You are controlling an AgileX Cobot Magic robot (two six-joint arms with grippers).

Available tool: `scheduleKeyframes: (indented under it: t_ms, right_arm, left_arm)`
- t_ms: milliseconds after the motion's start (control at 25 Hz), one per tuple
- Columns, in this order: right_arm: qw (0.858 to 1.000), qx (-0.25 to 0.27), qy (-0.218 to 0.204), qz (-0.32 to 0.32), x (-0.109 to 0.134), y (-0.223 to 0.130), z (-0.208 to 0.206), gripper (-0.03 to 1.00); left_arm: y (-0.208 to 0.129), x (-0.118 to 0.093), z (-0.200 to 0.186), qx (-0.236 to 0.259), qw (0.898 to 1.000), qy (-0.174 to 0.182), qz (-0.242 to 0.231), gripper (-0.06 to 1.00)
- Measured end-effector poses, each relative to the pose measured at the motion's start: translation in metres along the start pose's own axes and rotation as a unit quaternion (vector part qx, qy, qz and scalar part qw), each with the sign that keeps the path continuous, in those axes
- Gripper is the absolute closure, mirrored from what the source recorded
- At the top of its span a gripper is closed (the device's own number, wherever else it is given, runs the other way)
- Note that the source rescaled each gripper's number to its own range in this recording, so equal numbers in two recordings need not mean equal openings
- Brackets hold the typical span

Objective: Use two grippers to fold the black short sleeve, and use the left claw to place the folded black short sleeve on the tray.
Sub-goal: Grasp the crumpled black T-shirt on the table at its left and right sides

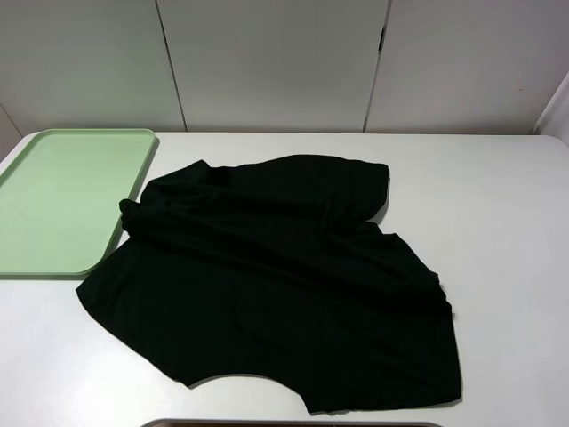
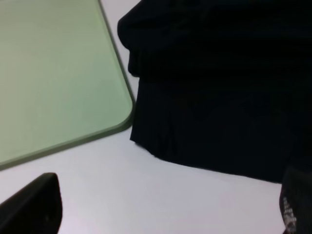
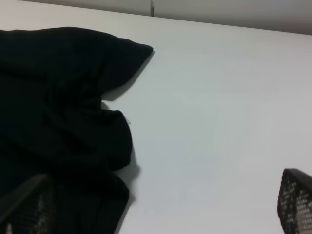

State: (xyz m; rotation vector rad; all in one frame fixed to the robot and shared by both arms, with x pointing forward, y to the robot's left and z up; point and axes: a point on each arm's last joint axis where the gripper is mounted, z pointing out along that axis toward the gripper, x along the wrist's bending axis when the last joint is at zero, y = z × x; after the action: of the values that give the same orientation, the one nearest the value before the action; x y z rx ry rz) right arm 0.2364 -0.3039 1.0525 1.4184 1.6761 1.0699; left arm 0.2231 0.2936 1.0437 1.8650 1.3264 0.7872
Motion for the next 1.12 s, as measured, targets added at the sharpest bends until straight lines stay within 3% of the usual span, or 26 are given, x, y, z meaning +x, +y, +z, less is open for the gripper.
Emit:
scheduleKeyframes:
  t_ms: [200, 400, 600, 680, 920, 1120]
  right_arm:
    - [0.998, 0.001, 0.043, -0.055, 0.009, 0.035, 0.006, -0.03]
    - [0.986, 0.019, 0.068, -0.149, 0.015, 0.064, 0.021, -0.03]
    - [0.955, 0.089, 0.108, -0.262, 0.021, 0.077, 0.062, -0.03]
    - [0.938, 0.148, 0.134, -0.284, 0.026, 0.077, 0.091, -0.03]
    - [0.894, 0.23, 0.154, -0.353, 0.034, 0.068, 0.139, -0.03]
    - [0.861, 0.257, 0.175, -0.402, 0.049, 0.058, 0.174, -0.03]
  left_arm:
    - [0.025, 0.0, -0.002, -0.015, 0.999, -0.045, 0.023, 0.06]
    - [0.077, 0.004, 0.027, 0.079, 0.987, -0.099, 0.101, 0.06]
    - [0.12, 0.001, 0.074, 0.176, 0.965, -0.152, 0.12, 0.06]
    - [0.131, 0.0, 0.093, 0.203, 0.956, -0.168, 0.125, 0.06]
    - [0.141, -0.005, 0.149, 0.26, 0.932, -0.215, 0.136, 0.06]
    - [0.142, -0.005, 0.168, 0.256, 0.929, -0.217, 0.155, 0.06]
